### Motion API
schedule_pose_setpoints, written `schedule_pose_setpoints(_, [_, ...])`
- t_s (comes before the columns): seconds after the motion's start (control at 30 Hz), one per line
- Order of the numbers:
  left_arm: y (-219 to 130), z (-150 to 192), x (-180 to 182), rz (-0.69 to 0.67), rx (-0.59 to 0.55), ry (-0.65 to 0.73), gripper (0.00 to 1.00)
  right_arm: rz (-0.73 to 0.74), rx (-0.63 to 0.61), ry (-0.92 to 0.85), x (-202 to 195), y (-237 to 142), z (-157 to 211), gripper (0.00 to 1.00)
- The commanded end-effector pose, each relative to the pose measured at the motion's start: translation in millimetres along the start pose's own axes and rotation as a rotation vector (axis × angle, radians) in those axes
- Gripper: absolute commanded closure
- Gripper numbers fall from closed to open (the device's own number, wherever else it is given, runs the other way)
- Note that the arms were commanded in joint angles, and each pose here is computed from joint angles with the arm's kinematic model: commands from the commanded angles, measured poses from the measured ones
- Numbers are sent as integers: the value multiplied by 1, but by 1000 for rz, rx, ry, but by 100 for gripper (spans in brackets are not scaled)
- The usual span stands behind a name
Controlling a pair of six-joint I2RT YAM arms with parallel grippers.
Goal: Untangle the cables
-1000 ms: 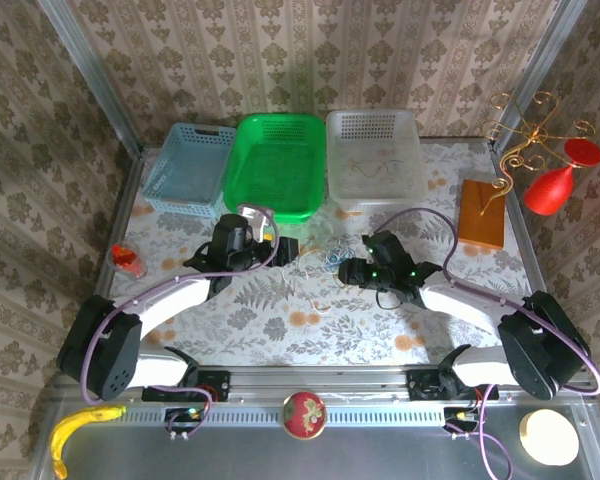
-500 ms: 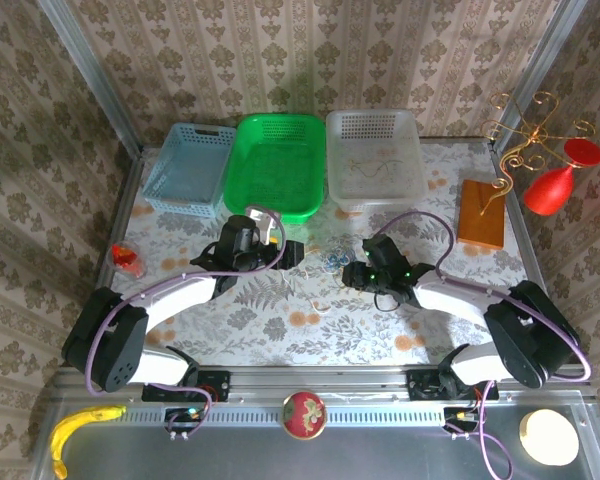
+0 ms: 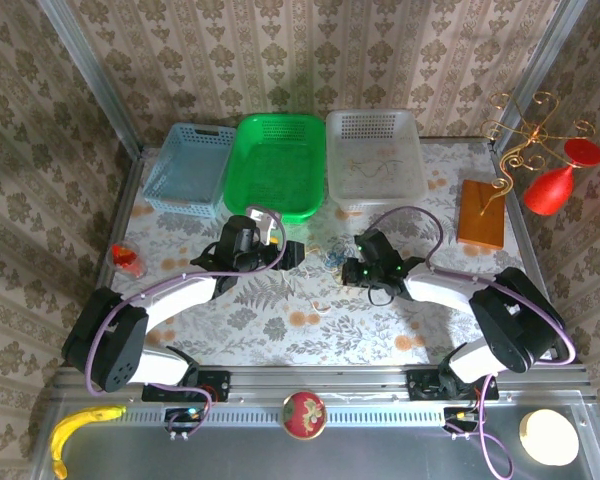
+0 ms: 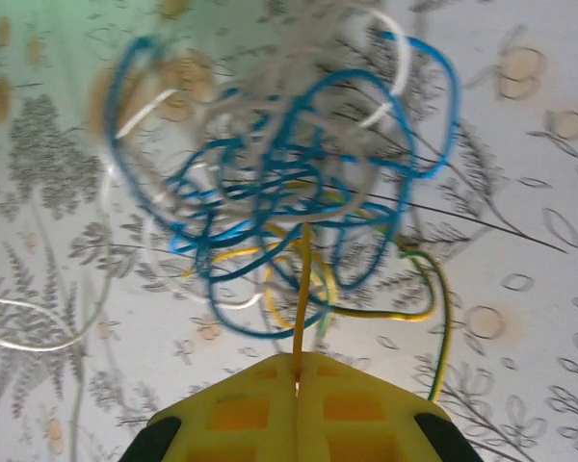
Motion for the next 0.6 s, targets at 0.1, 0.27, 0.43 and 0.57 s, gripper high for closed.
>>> schedule_pose_setpoints(0.1, [-3,-14,-3,-8,-37,51,8,-219,24,-149,64,-31,-5,100])
schedule_pose_setpoints(0.27, [-5,-15,0,-24,-38,50,8,-334,-2,-201,97,-60,-12,100])
schedule_pose_setpoints(0.43, [-7,-11,4,-38,-33,47,8,-408,-35,-195,111,-78,-19,100])
schedule_pose_setpoints(0.57, [-11,-9,6,-41,-38,45,8,-422,-39,-179,112,-77,-21,100])
Point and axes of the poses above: each hand's point on the last joint's axis, 136 mm out from that joint toward the fingers, its own y axis out along the fingers, its own x axis along the line the jaws close on, z = x × y, the point moved 5 cm from there along -y, back along the fingers, and after that the axes turned 8 degrees about y, right-handed, at the moved point
